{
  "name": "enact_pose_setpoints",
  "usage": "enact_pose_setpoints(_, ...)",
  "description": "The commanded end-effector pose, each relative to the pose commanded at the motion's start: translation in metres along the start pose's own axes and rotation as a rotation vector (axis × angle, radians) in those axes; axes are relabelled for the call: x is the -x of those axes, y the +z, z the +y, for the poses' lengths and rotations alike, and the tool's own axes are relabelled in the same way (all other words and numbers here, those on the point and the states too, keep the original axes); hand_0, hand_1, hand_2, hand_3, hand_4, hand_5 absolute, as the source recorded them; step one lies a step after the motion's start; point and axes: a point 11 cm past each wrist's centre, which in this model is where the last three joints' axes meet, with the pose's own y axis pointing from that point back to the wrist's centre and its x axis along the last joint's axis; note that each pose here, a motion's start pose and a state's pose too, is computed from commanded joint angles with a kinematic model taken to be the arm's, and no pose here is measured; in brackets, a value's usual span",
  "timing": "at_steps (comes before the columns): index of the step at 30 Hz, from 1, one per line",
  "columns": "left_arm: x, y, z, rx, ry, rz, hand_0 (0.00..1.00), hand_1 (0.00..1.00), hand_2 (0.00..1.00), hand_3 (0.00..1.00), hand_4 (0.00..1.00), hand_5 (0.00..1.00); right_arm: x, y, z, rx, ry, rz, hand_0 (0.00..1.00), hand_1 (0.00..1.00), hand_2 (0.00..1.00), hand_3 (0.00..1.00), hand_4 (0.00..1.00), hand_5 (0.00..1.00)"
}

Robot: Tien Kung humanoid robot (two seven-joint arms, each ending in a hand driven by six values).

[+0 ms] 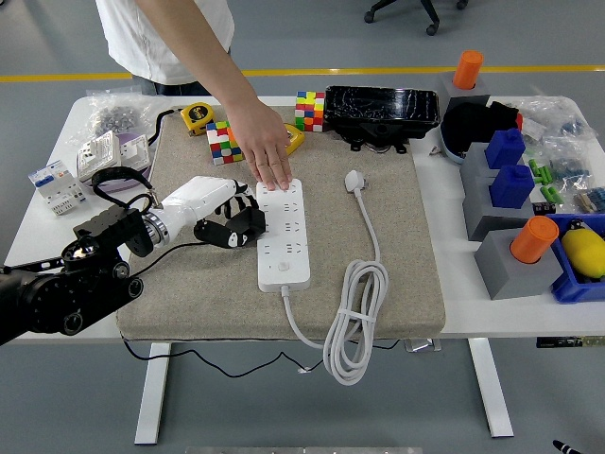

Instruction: Put the plug near the board,insert it into the board,press the button,pull the plug out

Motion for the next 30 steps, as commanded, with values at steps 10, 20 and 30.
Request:
enact_pose_setpoints(10, -0.002, -0.003, 0.000, -0.010, 0.009, 0.039, 0.538, 0.616, 0.618, 0.633, 0.900, 0.002, 0.000, 0.000, 0.000, 0.000, 0.000, 0.000, 0.677, 0.685, 0.692, 0.594, 0.929, 0.524)
enact_pose_setpoints(20, -0.002, 0.000, 0.000, -0.010, 0.001, 0.042, 0.598, 0.718, 0.759, 0.793, 0.998, 0.110, 0.001, 0.000, 0.000, -0.001, -0.002, -0.001, 0.676, 0.685, 0.693, 0.595, 0.929, 0.525)
enact_pose_setpoints(30, -0.018, 0.012, 0.005, 0.034, 0.105, 0.127, 0.583, 0.713, 0.755, 0.791, 0.998, 0.117, 0.001, 0.000, 0.000, -0.001, -0.001, -0.002, 0.676, 0.685, 0.693, 0.595, 0.929, 0.524)
